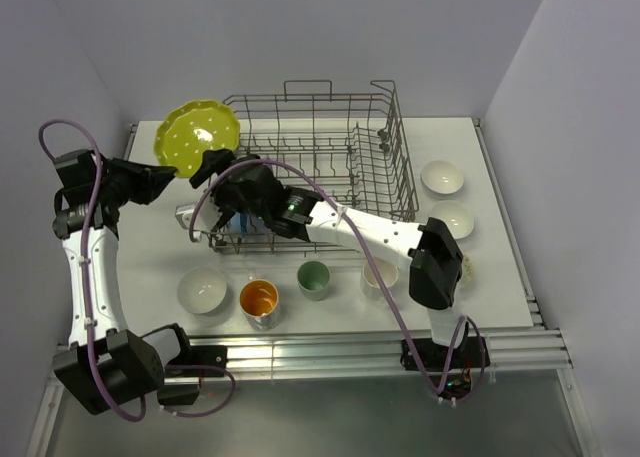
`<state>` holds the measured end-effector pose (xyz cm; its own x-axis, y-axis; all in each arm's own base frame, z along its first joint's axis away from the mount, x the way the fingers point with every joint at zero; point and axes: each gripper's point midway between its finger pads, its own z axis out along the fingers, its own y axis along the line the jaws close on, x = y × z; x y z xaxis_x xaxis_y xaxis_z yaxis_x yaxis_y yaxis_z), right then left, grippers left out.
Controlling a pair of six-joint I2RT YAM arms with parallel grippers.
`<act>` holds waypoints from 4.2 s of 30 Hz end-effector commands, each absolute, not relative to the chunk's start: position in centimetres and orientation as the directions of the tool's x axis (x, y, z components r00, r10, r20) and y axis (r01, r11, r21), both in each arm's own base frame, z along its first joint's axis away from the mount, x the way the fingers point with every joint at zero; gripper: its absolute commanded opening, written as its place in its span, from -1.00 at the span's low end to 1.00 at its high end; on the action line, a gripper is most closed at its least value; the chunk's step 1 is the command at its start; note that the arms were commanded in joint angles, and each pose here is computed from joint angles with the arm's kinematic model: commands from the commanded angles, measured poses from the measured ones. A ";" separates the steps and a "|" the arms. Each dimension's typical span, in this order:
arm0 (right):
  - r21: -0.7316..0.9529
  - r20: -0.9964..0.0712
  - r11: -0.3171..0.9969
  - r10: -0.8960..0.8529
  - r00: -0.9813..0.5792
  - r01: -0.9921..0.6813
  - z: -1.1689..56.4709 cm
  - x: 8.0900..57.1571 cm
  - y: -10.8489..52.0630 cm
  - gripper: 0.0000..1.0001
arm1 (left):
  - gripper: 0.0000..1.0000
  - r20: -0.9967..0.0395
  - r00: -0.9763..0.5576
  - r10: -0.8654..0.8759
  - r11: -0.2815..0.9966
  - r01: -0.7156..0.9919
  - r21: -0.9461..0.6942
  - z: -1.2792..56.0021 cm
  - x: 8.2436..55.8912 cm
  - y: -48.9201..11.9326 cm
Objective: Load the mixed dishes into the dish rack
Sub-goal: Pass the plate from the left arm to the right, then insert the plate into the dish rack
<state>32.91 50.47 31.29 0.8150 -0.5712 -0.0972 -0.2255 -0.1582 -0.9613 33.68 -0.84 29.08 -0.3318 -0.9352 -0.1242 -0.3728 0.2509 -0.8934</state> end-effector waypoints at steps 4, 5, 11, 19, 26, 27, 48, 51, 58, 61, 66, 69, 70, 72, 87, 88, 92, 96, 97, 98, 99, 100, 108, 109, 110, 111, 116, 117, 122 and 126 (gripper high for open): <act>-0.979 -0.047 -0.136 -0.580 0.813 -0.154 32.1 33.7 51.1 0.65 | -1.00 -0.211 -0.368 -0.905 0.280 -0.143 -0.949 35.0 33.3 -2.7; -0.982 -0.049 -0.119 -0.580 0.813 -0.145 32.2 33.8 51.3 0.63 | -1.00 -0.210 -0.369 -0.905 0.279 -0.144 -0.949 35.0 33.2 -2.7; -0.988 -0.007 -0.117 -0.600 0.800 -0.096 32.1 34.8 51.6 0.31 | -1.00 -0.209 -0.373 -0.904 0.278 -0.143 -0.950 34.7 33.0 -2.9; -0.990 0.057 -0.134 -0.612 0.789 -0.032 31.8 35.0 51.1 -0.42 | -1.00 -0.212 -0.374 -0.903 0.280 -0.137 -0.950 35.0 33.0 -2.9; -0.992 0.098 -0.126 -0.618 0.780 0.025 32.4 35.1 50.9 -0.81 | -1.00 -0.210 -0.375 -0.903 0.279 -0.139 -0.950 34.8 33.0 -3.0; -0.993 0.096 -0.118 -0.617 0.781 0.029 32.6 35.1 51.0 -0.85 | -1.00 -0.212 -0.377 -0.902 0.280 -0.136 -0.950 34.9 32.9 -3.0; -0.999 0.024 0.004 -0.612 0.791 0.034 37.7 34.7 50.6 -1.00 | 0.39 -0.233 -0.398 -0.887 0.296 -0.104 -0.949 33.4 32.4 -3.5; -0.999 0.000 0.032 -0.609 0.793 0.025 38.9 34.6 50.4 -1.00 | 0.49 -0.312 -0.399 -0.862 0.361 -0.053 -0.931 34.0 32.2 -3.5; -0.991 -0.107 0.132 -0.604 0.790 -0.033 42.7 34.8 48.7 -1.00 | 0.77 -0.550 -0.294 -0.782 0.561 0.054 -0.826 37.3 31.6 -2.3; -0.982 -0.156 0.179 -0.598 0.787 -0.059 44.6 35.0 47.6 -1.00 | 0.84 -0.616 -0.245 -0.749 0.620 0.069 -0.782 38.3 31.4 -1.7; -0.965 -0.225 0.245 -0.589 0.776 -0.094 47.3 35.8 45.7 -1.00 | 0.86 -0.709 -0.164 -0.686 0.711 0.056 -0.701 40.3 30.6 -0.6; -0.947 -0.283 0.294 -0.573 0.770 -0.129 48.7 36.0 44.5 -1.00 | 0.86 -0.741 -0.123 -0.661 0.745 0.017 -0.667 40.7 30.1 0.3; -0.938 -0.303 0.320 -0.571 0.763 -0.133 49.6 36.4 43.8 -1.00 | 0.86 -0.746 -0.112 -0.656 0.751 0.002 -0.660 40.7 30.1 0.6; -0.914 -0.360 0.368 -0.540 0.760 -0.171 50.9 36.4 43.0 -1.00 | 0.86 -0.748 -0.103 -0.655 0.753 -0.013 -0.658 40.5 30.0 0.9; -0.508 -0.823 0.687 -0.209 0.529 -0.519 57.8 35.4 30.6 -1.00 | 0.86 -0.757 -0.108 -0.644 0.765 -0.065 -0.641 37.4 29.7 1.5; -0.481 -0.843 0.692 -0.195 0.502 -0.539 57.2 35.6 30.1 -1.00 | 0.86 -0.757 -0.110 -0.644 0.765 -0.067 -0.641 37.1 29.6 1.5; -0.261 -0.937 0.715 -0.027 0.348 -0.649 56.9 35.5 27.7 -1.00 | 0.86 -0.751 -0.122 -0.648 0.761 -0.073 -0.645 36.0 29.4 1.3; -0.069 -0.975 0.698 0.103 0.195 -0.713 55.9 35.6 25.9 -1.00 | 0.86 -0.744 -0.139 -0.653 0.757 -0.086 -0.648 34.8 29.3 1.3; -0.031 -0.981 0.701 0.116 0.157 -0.712 55.2 36.1 25.2 -1.00 | 0.86 -0.745 -0.139 -0.652 0.758 -0.088 -0.647 34.7 29.3 1.3; 0.054 -0.981 0.683 0.174 0.090 -0.728 55.0 35.9 25.2 -1.00 | 0.86 -0.745 -0.142 -0.652 0.758 -0.089 -0.646 34.6 29.3 1.3; 0.083 -0.980 0.651 0.192 0.057 -0.755 54.7 35.4 25.5 -1.00 | 0.86 -0.743 -0.146 -0.653 0.757 -0.093 -0.647 34.3 29.2 1.3; 0.159 -0.974 0.639 0.228 -0.012 -0.753 53.8 35.8 25.2 -1.00 | 0.86 -0.744 -0.147 -0.652 0.758 -0.094 -0.645 34.2 29.2 1.3; 0.461 -0.879 0.491 0.370 -0.302 -0.740 50.2 34.9 25.5 -1.00 | 0.86 -0.742 -0.170 -0.648 0.761 -0.121 -0.637 32.2 28.8 1.4; 0.507 -0.854 0.468 0.386 -0.349 -0.723 49.4 34.7 25.6 -1.00 | 0.86 -0.742 -0.173 -0.648 0.762 -0.127 -0.635 31.9 28.7 1.4; 0.521 -0.843 0.449 0.401 -0.358 -0.726 49.9 34.3 25.7 -1.00 | 0.86 -0.742 -0.173 -0.648 0.762 -0.127 -0.635 31.8 28.7 1.4; 0.573 -0.812 0.432 0.415 -0.410 -0.696 48.8 34.3 25.9 -1.00 | 0.86 -0.742 -0.175 -0.647 0.762 -0.130 -0.634 31.7 28.7 1.4; 0.689 -0.720 0.409 0.481 -0.500 -0.599 46.7 34.6 25.8 -1.00 | 0.86 -0.738 -0.185 -0.649 0.760 -0.138 -0.635 30.9 28.7 1.4; 0.718 -0.692 0.405 0.503 -0.517 -0.566 46.5 34.8 25.6 -1.00 | 0.86 -0.737 -0.186 -0.649 0.760 -0.136 -0.635 30.9 28.7 1.4; 0.789 -0.615 0.428 0.561 -0.554 -0.442 44.5 35.7 25.3 -1.00 | 0.86 -0.737 -0.193 -0.647 0.762 -0.143 -0.632 30.3 28.6 1.4; 0.819 -0.571 0.453 0.595 -0.565 -0.351 43.3 36.1 25.4 -1.00 | 0.86 -0.734 -0.197 -0.650 0.760 -0.154 -0.632 29.8 28.5 1.5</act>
<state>37.33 25.90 35.87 -0.6864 0.4736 -0.5518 -0.2641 0.5446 0.7960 28.75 1.32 29.33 -0.2188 -0.6754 -0.7043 -0.1675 0.7370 -0.6548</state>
